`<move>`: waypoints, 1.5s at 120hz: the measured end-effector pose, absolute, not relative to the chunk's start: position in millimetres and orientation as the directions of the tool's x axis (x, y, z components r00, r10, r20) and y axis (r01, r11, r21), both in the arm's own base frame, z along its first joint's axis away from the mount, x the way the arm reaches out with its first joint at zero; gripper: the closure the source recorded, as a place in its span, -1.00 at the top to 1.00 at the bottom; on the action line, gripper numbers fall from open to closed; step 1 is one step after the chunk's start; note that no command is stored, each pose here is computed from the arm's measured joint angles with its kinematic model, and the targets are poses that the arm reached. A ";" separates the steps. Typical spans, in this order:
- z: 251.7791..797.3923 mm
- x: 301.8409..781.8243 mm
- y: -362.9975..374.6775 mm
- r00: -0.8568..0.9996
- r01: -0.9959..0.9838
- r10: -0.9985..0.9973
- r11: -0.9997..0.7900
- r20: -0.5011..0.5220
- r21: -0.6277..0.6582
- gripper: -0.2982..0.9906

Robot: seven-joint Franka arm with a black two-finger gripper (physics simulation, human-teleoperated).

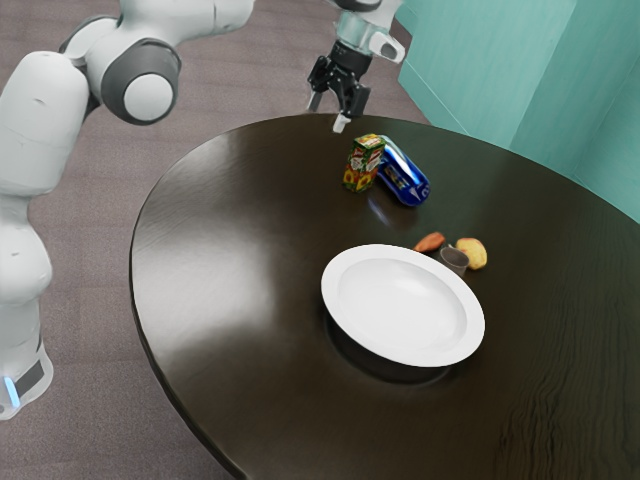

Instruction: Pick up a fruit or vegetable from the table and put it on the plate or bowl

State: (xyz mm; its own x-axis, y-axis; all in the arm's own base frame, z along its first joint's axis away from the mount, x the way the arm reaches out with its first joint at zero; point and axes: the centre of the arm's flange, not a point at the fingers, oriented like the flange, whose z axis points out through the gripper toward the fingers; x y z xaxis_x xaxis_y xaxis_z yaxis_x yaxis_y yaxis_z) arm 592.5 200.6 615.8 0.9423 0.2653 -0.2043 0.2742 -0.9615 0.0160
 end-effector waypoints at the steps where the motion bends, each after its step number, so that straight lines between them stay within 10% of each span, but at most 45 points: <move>1: 617.4 593.5 197.9 0.945 0.269 0.261 -0.963 -0.197 0.011 0.54; 81: 642.1 627.8 153.0 0.973 0.230 0.230 -0.973 0.024 -0.013 0.54; 121: 530.4 740.6 98.3 0.982 0.180 0.177 -0.983 0.067 -0.040 0.54; 180: 468.3 773.5 88.5 0.969 0.225 0.227 -0.974 0.100 0.034 0.54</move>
